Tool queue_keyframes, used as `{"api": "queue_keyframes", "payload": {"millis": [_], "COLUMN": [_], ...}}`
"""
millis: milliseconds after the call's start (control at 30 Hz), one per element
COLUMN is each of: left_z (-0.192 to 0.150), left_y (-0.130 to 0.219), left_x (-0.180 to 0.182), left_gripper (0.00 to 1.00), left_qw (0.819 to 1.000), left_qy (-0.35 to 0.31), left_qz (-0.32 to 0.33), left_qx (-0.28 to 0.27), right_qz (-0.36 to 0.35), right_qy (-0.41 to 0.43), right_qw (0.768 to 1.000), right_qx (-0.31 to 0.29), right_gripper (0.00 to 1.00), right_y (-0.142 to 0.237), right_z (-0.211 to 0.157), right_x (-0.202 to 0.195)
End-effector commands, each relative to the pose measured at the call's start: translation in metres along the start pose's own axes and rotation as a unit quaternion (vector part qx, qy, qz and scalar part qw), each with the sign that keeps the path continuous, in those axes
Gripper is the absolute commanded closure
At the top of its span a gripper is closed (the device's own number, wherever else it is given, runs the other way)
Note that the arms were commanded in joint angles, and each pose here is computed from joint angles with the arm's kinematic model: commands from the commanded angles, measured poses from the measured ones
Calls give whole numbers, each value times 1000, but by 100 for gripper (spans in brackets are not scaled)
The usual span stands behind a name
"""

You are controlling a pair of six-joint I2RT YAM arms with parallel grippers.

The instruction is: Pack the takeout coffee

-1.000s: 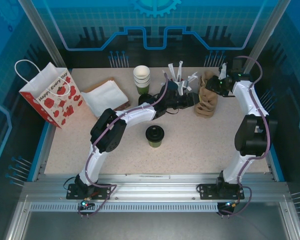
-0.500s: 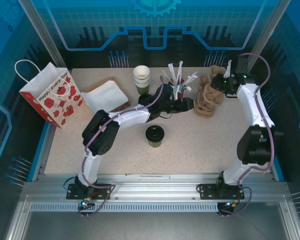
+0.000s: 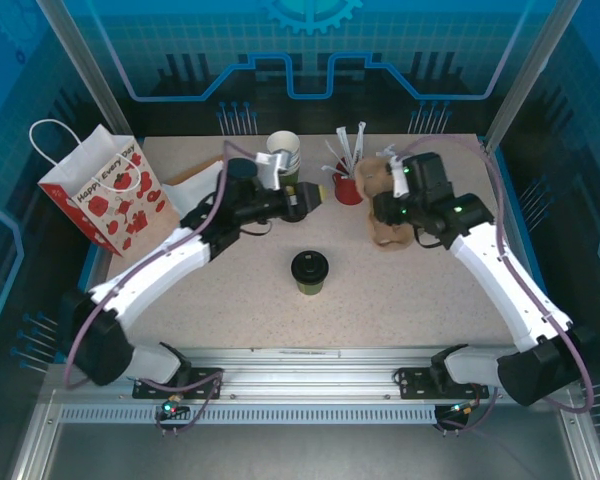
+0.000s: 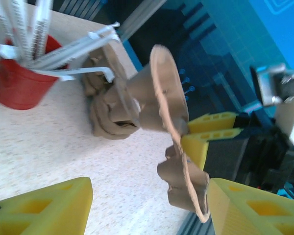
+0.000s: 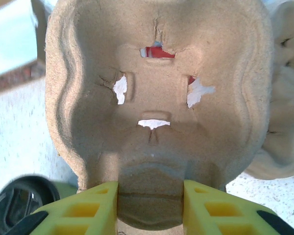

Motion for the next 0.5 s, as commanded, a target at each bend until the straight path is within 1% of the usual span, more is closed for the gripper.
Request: {"api": "queue_keyframes", "payload": {"millis": [0, 100, 200, 333, 467], "left_z": [-14, -17, -20, -25, -33], "left_y": [30, 51, 66, 79, 86], "left_x": [20, 25, 31, 42, 58], "left_gripper": [34, 33, 33, 32, 32], "left_qw": [998, 996, 994, 991, 988], "left_qy": [-8, -15, -18, -16, -1], "left_qz": [62, 88, 108, 133, 157], "left_qx": [2, -6, -15, -16, -12], "right_qz": [-14, 9, 14, 16, 5], "right_qy": [58, 75, 84, 88, 91], "right_qw": [997, 994, 990, 987, 984], "right_qx": [54, 82, 110, 136, 152], "right_gripper": [64, 64, 64, 63, 63], "right_y": [-19, -40, -62, -85, -97], "right_z": [-25, -37, -47, -58, -67], "right_x": [10, 19, 23, 26, 24]}}
Point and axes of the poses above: each hand's point on the last joint's axis, 136 mm out from that joint toward the fingers, its own y axis back along the fingers, its own x axis along the line the jaws close on, z = x × y, the point moved 6 cm from there along y, back along the fingers, and after that the axes turned 4 degrees about y, right-handed, at the moved point
